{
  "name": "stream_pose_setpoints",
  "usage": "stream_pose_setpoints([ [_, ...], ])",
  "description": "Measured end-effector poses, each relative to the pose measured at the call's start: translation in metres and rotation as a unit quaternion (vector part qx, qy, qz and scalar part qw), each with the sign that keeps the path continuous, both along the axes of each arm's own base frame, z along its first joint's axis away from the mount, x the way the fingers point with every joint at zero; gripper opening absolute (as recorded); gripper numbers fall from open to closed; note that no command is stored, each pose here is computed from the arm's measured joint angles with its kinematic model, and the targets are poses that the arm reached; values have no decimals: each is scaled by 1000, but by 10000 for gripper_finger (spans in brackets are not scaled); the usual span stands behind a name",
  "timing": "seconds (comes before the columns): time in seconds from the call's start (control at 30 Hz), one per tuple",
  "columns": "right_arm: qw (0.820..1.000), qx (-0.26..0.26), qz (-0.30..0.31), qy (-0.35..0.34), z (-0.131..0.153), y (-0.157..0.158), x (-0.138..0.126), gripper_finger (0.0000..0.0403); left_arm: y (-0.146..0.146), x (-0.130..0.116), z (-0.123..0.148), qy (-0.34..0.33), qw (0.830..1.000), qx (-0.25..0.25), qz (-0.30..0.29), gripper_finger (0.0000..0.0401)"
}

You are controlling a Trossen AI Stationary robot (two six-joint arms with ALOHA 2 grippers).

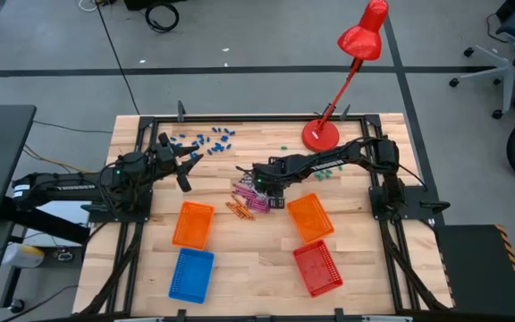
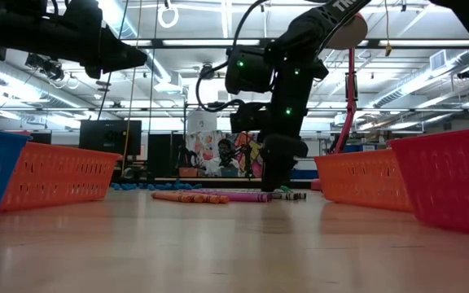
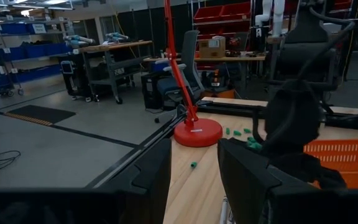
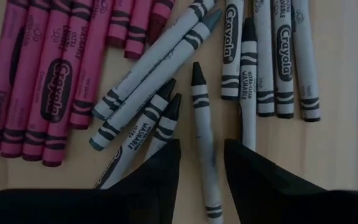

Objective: Sort crayons
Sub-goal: Put the black crayon into the right orange bin

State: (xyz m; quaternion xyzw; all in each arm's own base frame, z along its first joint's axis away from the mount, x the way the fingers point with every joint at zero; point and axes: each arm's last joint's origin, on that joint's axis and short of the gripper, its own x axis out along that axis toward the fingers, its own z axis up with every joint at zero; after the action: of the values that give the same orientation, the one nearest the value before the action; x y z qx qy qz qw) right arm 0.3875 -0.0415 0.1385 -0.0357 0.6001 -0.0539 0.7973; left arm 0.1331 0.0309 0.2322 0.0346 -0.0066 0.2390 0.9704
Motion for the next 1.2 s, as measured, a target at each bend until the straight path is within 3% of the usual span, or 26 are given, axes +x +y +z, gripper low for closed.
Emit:
stream_pose_setpoints([
  [0.23,998,62,-34,-5,-1,-14,-2,61,0,0,0,0,1000,0,0,142],
  [0.43,998,58,-37,-3,-1,-16,-3,16,0,0,0,0,1000,0,0,142],
  [0.97,998,32,-47,31,25,-17,5,32,0,0,0,0,1000,0,0,142],
  [1.2,993,47,-88,59,42,-10,4,32,0,0,0,0,1000,0,0,142],
])
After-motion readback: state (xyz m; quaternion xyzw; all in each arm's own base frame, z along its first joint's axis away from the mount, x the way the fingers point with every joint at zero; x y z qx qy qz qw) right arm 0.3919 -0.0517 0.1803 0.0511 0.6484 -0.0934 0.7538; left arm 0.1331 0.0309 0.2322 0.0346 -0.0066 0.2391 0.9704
